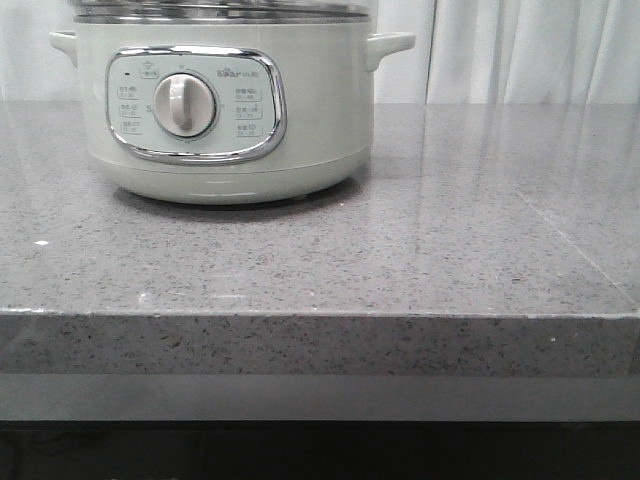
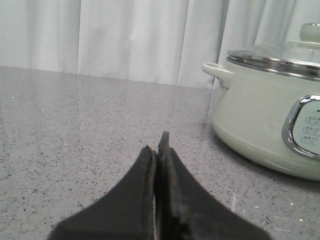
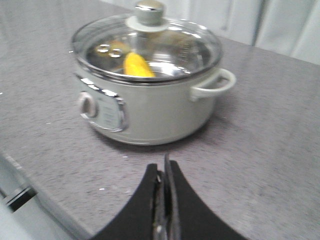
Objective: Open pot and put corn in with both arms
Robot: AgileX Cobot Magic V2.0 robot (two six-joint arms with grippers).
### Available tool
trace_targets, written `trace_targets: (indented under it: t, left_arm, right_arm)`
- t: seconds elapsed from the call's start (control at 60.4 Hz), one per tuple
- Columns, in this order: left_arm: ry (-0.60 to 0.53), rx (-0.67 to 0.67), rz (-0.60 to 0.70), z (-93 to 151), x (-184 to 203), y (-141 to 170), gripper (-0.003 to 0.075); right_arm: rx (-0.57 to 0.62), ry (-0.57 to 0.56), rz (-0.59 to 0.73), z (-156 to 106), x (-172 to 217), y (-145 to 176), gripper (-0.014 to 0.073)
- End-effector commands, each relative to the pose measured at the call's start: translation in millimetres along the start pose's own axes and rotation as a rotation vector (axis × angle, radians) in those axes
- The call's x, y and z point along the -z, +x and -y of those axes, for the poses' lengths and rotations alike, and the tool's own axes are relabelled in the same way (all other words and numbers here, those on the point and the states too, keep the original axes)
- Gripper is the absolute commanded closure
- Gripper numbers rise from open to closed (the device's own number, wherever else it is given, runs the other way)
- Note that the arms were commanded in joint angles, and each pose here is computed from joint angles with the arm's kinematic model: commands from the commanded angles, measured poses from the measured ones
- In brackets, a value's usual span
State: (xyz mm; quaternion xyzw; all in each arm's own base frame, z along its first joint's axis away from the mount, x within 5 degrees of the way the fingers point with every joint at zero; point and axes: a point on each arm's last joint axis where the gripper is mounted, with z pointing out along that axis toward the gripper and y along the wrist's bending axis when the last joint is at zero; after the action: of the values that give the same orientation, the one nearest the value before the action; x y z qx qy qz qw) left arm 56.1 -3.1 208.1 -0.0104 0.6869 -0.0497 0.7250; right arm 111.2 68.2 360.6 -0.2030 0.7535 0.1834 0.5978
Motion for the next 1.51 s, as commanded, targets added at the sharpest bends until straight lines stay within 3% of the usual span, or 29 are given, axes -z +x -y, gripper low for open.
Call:
trace_targets:
  t: [0.0, 0.348, 0.779, 0.961, 1.491]
  left_arm:
    - [-0.002, 0.008, 0.097, -0.4, 1.4, -6.0, 0.0741]
    - [-0.002, 0.008, 0.097, -0.4, 1.4, -6.0, 0.0741]
    - [-0.002, 0.008, 0.097, -0.4, 1.4, -6.0, 0.0741]
    - [-0.002, 0.008, 0.097, -0.4, 1.4, -6.0, 0.0741]
    - [-0.002, 0.008, 0.097, -0.4, 1.4, -6.0, 0.0741]
  right_arm:
    - [-0.024, 0.078, 0.162, 9.0, 15.7, -6.8, 0.0715]
    - [-0.062, 0.378, 0.377, 26.2, 54.7, 78.8, 0.0715]
    - [-0.065, 0.428, 0.41, 27.8, 48.6, 158.7, 0.0715]
    - [-0.085, 0.455, 0.325, 29.1, 46.6, 166.3, 0.0715]
    - [-0.086, 0.455, 0.321, 29.0, 46.5, 166.7, 0.0715]
